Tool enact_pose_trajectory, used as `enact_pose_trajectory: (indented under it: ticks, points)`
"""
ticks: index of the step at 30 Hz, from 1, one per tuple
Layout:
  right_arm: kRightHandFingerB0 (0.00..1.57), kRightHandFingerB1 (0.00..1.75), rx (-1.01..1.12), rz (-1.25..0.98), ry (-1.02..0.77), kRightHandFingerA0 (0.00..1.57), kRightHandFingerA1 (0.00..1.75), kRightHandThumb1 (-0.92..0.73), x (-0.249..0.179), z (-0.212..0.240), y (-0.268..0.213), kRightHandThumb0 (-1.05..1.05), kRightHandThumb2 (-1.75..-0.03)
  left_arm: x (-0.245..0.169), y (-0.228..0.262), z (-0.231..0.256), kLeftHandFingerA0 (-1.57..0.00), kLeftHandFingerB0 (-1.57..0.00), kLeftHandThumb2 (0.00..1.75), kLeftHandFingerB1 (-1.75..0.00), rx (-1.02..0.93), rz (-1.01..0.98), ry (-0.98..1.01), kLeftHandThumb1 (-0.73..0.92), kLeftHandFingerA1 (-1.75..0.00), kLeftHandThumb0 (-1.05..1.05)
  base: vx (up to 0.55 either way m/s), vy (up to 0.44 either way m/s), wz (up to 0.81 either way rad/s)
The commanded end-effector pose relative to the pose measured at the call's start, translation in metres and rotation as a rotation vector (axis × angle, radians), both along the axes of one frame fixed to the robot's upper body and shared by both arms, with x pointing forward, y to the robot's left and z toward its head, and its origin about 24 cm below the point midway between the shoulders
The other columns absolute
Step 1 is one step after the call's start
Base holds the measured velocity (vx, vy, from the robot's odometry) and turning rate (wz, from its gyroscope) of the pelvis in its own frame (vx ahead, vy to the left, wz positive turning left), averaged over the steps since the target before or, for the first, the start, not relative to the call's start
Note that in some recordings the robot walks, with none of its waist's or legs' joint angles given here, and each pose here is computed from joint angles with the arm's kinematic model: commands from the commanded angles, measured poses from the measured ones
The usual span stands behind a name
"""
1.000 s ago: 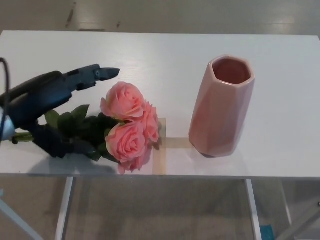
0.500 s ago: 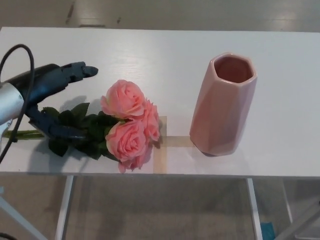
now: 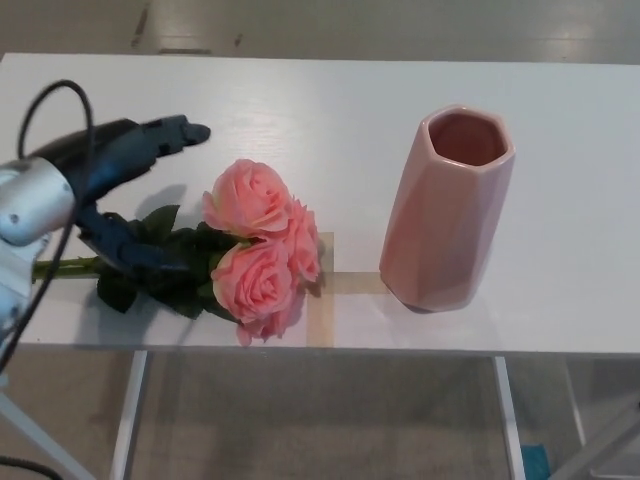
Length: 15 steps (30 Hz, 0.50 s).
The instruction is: Use the left hand to pick up the rose and then lift and insert it into the pink vase.
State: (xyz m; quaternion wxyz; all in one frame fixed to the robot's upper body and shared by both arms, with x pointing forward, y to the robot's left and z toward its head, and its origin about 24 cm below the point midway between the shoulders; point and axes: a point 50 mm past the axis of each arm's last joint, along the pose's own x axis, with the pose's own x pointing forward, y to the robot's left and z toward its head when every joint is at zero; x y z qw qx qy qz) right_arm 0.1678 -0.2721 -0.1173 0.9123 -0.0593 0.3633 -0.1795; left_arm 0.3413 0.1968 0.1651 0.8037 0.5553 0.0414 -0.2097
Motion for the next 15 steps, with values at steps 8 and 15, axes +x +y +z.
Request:
enact_pose_trajectory:
  ticks: [8,15]
  points:
    - [0.58,0.48,0.006,0.005,-0.019,0.61,0.5,-0.65,0.003,0.002,0.0,-0.22,-0.59,0.004,-0.01,-0.012,0.0,0.0,0.77,-0.19,0.027,-0.018,0.058,0.35,-0.14,-0.57,0.0,0.0,0.0]
    - [0.57,0.47,0.02,0.004,-0.025,0.59,0.5,-0.65,0.004,0.002,0.0,-0.23,-0.59,0.01,-0.013,-0.015,0.0,0.0,0.76,-0.19,0.016,-0.003,0.077,0.35,-0.13,-0.58,0.0,0.0,0.0]
